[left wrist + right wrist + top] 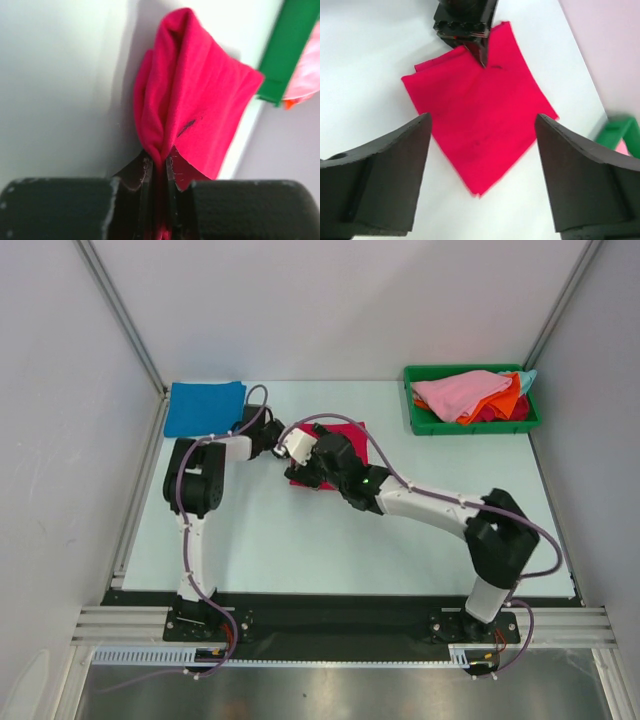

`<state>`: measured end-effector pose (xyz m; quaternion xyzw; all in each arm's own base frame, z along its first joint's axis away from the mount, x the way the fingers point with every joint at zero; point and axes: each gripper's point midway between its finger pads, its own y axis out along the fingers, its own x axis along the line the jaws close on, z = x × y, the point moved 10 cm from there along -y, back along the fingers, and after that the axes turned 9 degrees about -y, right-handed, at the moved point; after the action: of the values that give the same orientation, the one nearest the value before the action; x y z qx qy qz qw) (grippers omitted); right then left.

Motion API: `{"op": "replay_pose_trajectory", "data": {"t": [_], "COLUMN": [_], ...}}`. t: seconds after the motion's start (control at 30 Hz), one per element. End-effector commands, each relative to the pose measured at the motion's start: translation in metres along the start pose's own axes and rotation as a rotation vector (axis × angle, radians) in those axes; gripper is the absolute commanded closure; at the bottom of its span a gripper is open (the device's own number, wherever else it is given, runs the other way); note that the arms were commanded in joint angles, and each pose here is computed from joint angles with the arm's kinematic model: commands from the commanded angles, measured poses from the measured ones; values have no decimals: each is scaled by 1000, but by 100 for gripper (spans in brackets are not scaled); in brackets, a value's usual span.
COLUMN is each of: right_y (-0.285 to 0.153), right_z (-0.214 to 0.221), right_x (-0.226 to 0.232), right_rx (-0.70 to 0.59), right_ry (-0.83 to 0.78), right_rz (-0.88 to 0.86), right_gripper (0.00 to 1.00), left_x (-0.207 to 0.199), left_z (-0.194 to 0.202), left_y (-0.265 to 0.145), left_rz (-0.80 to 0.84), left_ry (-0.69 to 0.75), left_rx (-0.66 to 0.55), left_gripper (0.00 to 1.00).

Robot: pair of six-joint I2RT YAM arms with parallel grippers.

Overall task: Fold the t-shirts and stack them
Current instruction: Neatly place the folded tshirt to the corner

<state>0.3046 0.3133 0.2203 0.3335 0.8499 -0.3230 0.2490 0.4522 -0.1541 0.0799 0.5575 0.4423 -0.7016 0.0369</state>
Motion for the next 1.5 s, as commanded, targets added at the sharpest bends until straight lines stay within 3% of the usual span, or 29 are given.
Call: {"op": "replay_pose_trajectory", "data": {"t": [0.0,0.03,0.07,0.23,0.37,0.53,0.67,0.83,1.07,1.27,1.47], "right_y": [-58,-70,-80,-148,-166,-167,-162,-163,-179,-180,-178], "right_z": [-15,-13,2,18,31,35,39,49,57,62,64], "right_x": [-22,-21,-10,-7,-8,7,4,15,10,-6,-4], "right_rx": [69,81,132,45,110,96,91,78,58,56,74], "right_ry": [187,248,253,356,587,523,622,619,538,546,537], "right_rz": [151,152,120,101,122,38,54,24,10,58,26], "right_gripper": [9,8,0,0,0,0,0,0,0,0,0], "left_x": [-25,-28,-26,-45,-55,-77,-109,-131,-135,-139,-151], "left_z": [-13,-12,-10,-21,-27,-57,-84,-100,-112,-123,-125], "left_y": [-33,-38,-44,-84,-110,-116,-134,-148,-150,-147,-157], "left_rz": [-73,-86,-124,-295,-404,-504,-616,-698,-728,-738,-667], "left_ry": [265,291,304,523,658,827,964,1015,1048,1165,1235], "left_rx": [-68,-69,-58,-180,-260,-296,-427,-515,-611,-617,-657], "left_gripper": [98,99,100,100,100,100,100,100,100,100,100]}}
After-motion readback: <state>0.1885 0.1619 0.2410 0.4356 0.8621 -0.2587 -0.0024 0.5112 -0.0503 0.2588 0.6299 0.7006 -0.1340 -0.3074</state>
